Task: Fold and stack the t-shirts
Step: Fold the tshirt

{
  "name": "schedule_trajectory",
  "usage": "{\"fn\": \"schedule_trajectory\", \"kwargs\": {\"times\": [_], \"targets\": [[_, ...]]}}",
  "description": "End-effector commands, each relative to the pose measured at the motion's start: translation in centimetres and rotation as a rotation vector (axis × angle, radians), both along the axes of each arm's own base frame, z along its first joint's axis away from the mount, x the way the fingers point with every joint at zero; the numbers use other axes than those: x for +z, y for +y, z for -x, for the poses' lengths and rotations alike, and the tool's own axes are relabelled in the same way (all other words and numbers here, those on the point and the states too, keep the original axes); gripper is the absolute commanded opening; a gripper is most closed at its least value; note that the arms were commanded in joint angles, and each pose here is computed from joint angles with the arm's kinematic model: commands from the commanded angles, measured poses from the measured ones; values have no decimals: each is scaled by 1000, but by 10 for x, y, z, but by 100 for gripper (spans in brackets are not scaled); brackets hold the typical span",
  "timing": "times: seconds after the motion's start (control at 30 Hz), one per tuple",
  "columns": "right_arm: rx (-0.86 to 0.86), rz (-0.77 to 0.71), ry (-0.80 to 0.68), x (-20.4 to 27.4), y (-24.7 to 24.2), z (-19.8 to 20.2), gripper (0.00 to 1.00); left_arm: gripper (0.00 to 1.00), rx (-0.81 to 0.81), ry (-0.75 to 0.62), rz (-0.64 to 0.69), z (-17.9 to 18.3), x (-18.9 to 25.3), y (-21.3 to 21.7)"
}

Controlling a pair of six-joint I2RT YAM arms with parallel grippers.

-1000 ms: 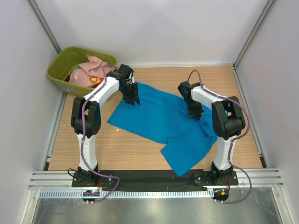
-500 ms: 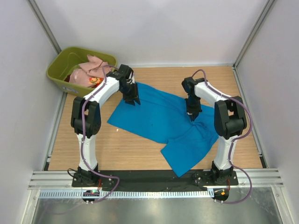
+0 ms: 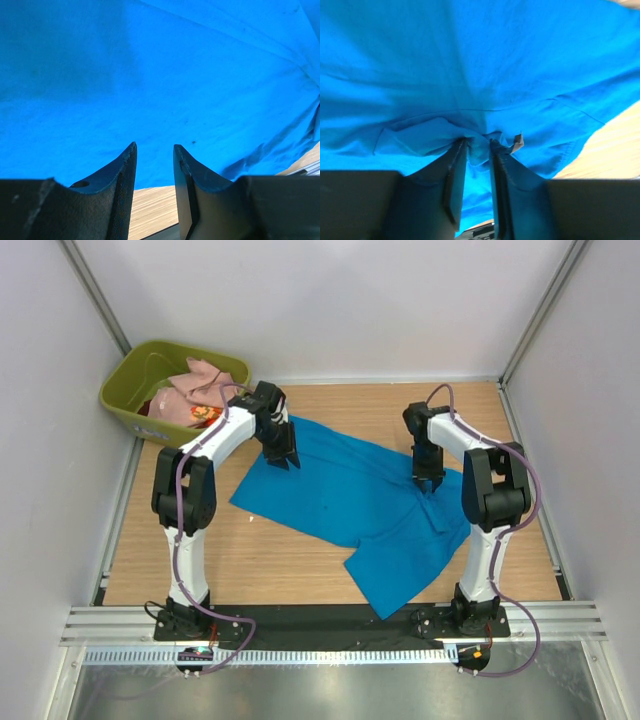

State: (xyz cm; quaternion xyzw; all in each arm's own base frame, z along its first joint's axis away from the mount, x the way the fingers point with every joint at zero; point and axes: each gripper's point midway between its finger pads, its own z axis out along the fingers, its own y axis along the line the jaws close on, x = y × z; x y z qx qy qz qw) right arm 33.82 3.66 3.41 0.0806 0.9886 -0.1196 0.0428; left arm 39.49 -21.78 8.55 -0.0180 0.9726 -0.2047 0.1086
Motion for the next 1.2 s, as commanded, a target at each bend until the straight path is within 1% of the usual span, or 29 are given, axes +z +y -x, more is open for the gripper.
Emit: {"fn": "schedule_trajectory", "kwargs": {"times": [0.0, 0.07, 0.13, 0.17, 0.23, 0.33, 0.37, 0.43, 0.47, 0.5, 0.57, 0.67, 0.8, 0.83, 0.87, 1.07, 1.17], "targets": [[46, 60, -125, 41, 6, -14, 34, 36, -24, -70, 42, -1, 26, -2], [71, 81, -114, 49, 8, -3, 38, 36, -26, -66, 45, 0, 25, -2], [79, 110, -100, 50, 6, 8, 38, 36, -27, -60, 50, 1, 25, -3], [81, 118, -128, 56, 5, 8, 40, 36, -28, -64, 51, 1, 26, -3], [79, 114, -124, 53, 5, 15, 40, 36, -28, -58, 52, 1, 24, -4], [87, 79, -100, 44, 11, 21, 34, 36, -30, -57, 62, 0, 25, -6], [92, 69, -95, 43, 14, 21, 28, 36, -31, -53, 61, 0, 23, -6], [121, 46, -105, 41, 23, 18, 20, 36, -30, -57, 65, -1, 26, -7], [130, 34, -108, 41, 28, 18, 13, 36, -31, -55, 67, -1, 26, -7], [137, 16, -92, 36, 32, 18, 13, 36, -31, -57, 66, -1, 27, -7], [139, 18, -68, 31, 33, 18, 14, 36, -34, -57, 68, -1, 27, -7], [145, 32, -50, 21, 32, 17, 20, 36, -39, -57, 61, 0, 27, -6], [148, 30, -36, 13, 34, 17, 25, 36, -42, -62, 56, 1, 28, -4], [147, 22, -39, 11, 35, 16, 29, 36, -42, -61, 56, 2, 27, -4], [150, 23, -36, 9, 35, 17, 30, 36, -42, -59, 55, 2, 27, -4], [156, 59, -44, 5, 30, 11, 33, 36, -42, -60, 56, 1, 27, -4], [161, 44, -31, 0, 33, 11, 33, 36, -45, -61, 60, 1, 27, -5]]}}
